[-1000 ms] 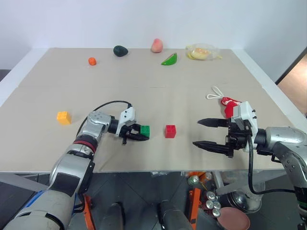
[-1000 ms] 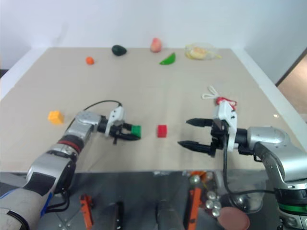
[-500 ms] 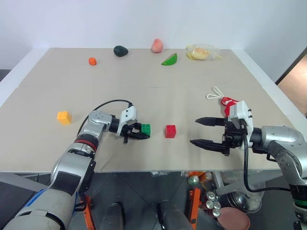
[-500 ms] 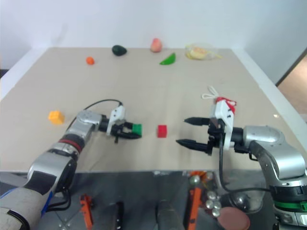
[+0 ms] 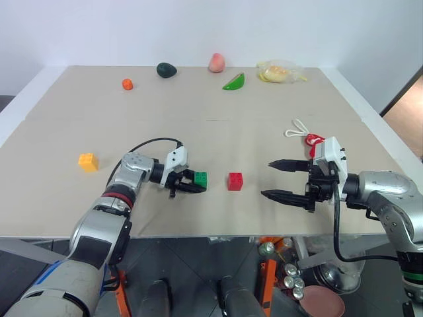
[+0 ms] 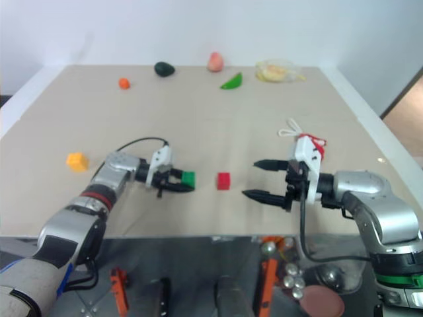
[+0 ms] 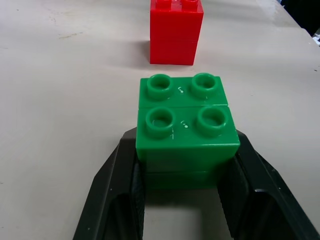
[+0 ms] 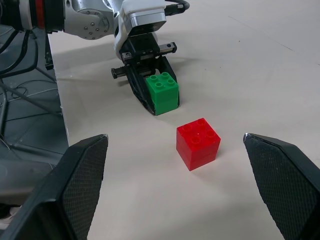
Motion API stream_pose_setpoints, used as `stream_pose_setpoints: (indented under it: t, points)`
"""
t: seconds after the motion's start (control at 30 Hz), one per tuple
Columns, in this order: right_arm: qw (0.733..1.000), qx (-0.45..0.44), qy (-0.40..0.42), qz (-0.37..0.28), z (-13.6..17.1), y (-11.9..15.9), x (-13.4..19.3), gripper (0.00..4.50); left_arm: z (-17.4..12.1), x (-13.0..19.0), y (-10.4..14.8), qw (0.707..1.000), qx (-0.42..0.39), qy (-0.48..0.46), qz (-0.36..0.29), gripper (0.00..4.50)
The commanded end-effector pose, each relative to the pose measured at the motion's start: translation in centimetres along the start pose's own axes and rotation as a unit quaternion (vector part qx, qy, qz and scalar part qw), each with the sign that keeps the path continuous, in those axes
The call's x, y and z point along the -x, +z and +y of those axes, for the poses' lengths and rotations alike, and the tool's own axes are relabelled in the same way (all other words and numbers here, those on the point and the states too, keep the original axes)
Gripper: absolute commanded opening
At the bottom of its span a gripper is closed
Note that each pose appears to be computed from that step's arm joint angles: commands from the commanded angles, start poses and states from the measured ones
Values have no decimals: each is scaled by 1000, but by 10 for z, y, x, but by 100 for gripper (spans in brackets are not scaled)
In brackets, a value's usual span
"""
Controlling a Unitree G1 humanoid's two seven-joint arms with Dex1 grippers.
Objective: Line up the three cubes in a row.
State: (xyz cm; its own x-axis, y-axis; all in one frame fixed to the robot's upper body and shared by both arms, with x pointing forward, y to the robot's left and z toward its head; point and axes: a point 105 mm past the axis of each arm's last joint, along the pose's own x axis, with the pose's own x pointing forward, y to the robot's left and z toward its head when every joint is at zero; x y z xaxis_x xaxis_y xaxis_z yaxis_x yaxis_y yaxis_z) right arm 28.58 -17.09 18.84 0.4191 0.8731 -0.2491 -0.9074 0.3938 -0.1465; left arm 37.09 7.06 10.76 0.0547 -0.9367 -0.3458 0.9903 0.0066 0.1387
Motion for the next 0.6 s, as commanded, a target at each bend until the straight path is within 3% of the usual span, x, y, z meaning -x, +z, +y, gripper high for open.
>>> stream_pose_setpoints:
  t: [0.03, 0.07, 0.13, 0.33, 0.6]
  points:
    - [1000, 20, -1, -9, -1, 9, 1, 450, 2, -3, 9, 1000, -5, -8, -8, 134]
    - [1000, 21, -2, -8, -1, 9, 1, 450, 1, -3, 9, 1000, -2, -11, -7, 134]
    - [1000, 21, -3, -8, -1, 8, 1, 450, 0, -3, 8, 1000, 8, -17, -7, 238]
    - [1000, 23, -7, -8, -2, 9, 3, 450, 3, -2, 10, 1000, -3, -6, -9, 442]
    - [1000, 28, 1, -14, -4, 15, 1, 450, 1, 24, -1, 1000, 1, -10, 20, 448]
